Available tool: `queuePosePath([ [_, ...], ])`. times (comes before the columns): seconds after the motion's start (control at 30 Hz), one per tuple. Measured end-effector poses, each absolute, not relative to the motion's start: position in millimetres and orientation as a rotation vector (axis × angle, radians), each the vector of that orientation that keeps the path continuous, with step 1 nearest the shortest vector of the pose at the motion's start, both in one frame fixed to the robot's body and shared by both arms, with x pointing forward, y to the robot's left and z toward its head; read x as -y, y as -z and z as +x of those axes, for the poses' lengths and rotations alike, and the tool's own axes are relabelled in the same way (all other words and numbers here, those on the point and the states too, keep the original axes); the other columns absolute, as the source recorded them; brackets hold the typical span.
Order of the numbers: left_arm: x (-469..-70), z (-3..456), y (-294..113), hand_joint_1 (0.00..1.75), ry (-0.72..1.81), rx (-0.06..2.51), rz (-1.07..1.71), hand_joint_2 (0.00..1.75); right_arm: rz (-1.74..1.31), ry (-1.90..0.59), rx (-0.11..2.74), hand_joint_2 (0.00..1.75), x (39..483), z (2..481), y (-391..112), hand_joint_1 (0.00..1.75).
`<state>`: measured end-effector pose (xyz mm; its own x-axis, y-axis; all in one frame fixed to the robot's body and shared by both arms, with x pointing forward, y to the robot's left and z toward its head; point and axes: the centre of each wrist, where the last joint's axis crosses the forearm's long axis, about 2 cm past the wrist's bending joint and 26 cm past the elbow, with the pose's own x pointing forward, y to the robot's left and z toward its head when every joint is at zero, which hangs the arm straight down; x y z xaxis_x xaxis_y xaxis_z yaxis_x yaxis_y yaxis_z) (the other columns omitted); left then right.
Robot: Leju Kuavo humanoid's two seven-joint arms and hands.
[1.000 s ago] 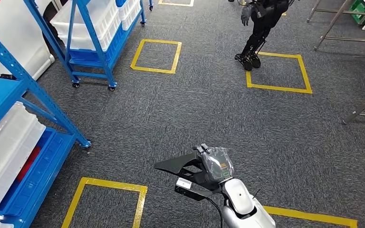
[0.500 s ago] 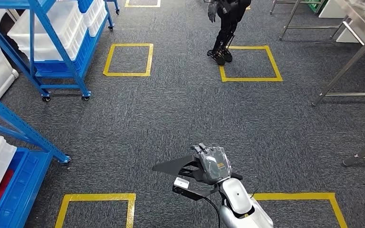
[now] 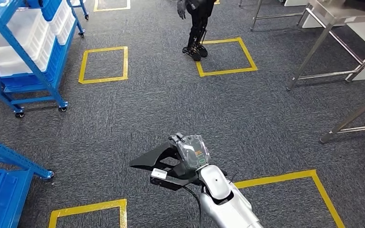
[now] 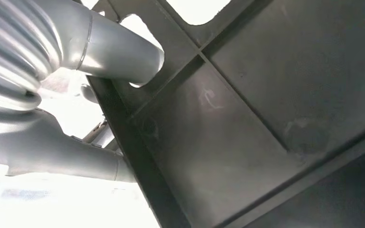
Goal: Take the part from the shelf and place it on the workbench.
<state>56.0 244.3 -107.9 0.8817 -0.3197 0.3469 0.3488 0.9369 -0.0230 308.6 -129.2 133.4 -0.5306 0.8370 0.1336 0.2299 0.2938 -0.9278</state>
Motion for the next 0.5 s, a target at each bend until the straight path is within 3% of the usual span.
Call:
queuePosePath([
  [0.5,-244,52,108,0.00,0.249,0.338,-0.078,1.75,-0.826,-1.288,2.020,1.75,79,318,-156,1.75],
])
